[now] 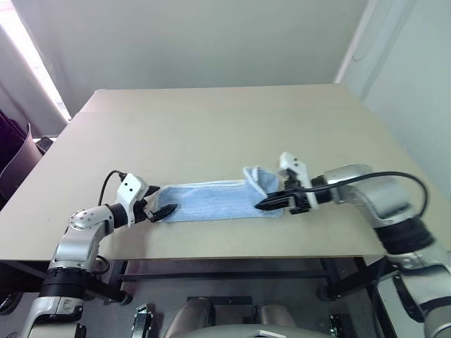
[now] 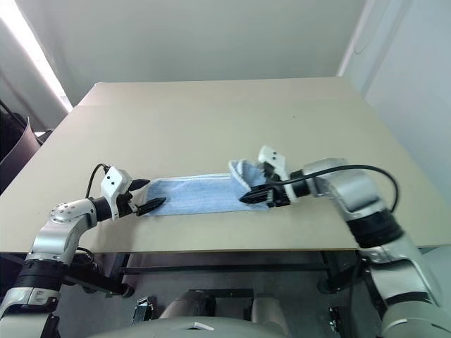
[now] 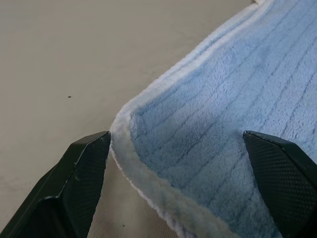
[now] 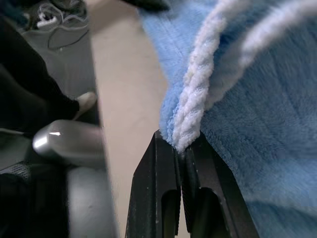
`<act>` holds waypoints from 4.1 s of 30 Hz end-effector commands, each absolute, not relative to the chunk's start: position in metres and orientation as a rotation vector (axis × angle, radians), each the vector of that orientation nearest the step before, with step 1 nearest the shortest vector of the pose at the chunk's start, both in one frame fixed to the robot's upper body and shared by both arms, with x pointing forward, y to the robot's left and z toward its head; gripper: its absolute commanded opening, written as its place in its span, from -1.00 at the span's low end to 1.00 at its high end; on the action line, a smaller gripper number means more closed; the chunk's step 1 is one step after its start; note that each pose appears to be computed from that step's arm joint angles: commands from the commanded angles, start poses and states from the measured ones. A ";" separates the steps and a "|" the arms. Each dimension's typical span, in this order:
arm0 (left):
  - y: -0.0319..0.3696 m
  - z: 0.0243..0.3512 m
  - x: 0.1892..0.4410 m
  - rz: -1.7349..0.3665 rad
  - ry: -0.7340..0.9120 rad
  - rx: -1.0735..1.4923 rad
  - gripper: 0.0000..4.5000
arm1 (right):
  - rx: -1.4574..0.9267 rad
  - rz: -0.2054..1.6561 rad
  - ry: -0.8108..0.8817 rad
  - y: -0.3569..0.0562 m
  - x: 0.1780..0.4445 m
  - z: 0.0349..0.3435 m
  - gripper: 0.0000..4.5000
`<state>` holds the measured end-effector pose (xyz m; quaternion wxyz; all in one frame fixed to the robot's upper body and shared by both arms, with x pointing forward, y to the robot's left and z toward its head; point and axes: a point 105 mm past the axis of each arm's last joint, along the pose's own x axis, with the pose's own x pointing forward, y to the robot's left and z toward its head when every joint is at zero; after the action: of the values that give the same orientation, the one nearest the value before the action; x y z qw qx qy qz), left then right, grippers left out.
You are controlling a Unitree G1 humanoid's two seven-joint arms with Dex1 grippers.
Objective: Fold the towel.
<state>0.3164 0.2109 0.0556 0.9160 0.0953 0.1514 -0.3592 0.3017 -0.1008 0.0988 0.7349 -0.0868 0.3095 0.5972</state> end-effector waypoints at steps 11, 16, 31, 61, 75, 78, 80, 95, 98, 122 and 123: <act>0.217 0.069 0.311 -0.705 0.272 0.219 1.00 | -0.259 1.412 0.551 -0.069 0.324 0.094 -0.40; 0.222 0.072 0.309 -0.689 0.268 0.215 1.00 | -0.159 1.538 0.356 -0.068 0.306 0.143 0.41; 0.244 0.080 0.307 -0.572 0.284 0.121 1.00 | -0.005 1.120 0.138 -0.075 0.366 0.101 0.41; 0.242 0.034 0.284 -0.495 0.642 -0.308 1.00 | -0.112 0.996 0.206 -0.056 0.376 0.087 0.99; 0.197 0.024 0.281 -0.642 0.738 -0.380 0.92 | -0.091 0.965 0.072 -0.054 0.377 0.148 1.00; 0.193 0.024 0.284 -0.656 0.751 -0.350 0.75 | -0.098 0.941 0.081 -0.057 0.379 0.146 1.00; 0.191 0.022 0.284 -0.668 0.762 -0.306 0.75 | -0.118 0.923 0.073 -0.059 0.380 0.146 1.00; 0.189 0.040 0.297 -0.731 0.670 -0.259 -0.73 | -0.108 0.794 0.090 -0.079 0.397 0.141 1.00; 0.193 0.042 0.301 -0.712 0.674 -0.281 -0.88 | -0.097 0.786 0.081 -0.083 0.399 0.143 1.00; 0.277 0.140 0.282 -0.615 0.494 -0.163 -0.88 | -0.020 0.693 0.163 -0.129 0.396 0.123 1.00; 0.263 0.143 0.284 -0.659 0.479 -0.168 -0.88 | -0.017 0.689 0.164 -0.130 0.396 0.123 1.00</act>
<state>0.2803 0.2860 0.1275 0.9209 -0.0914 0.2557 -0.2796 0.3913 -0.1283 0.1077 0.9339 -0.0088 0.1035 0.3422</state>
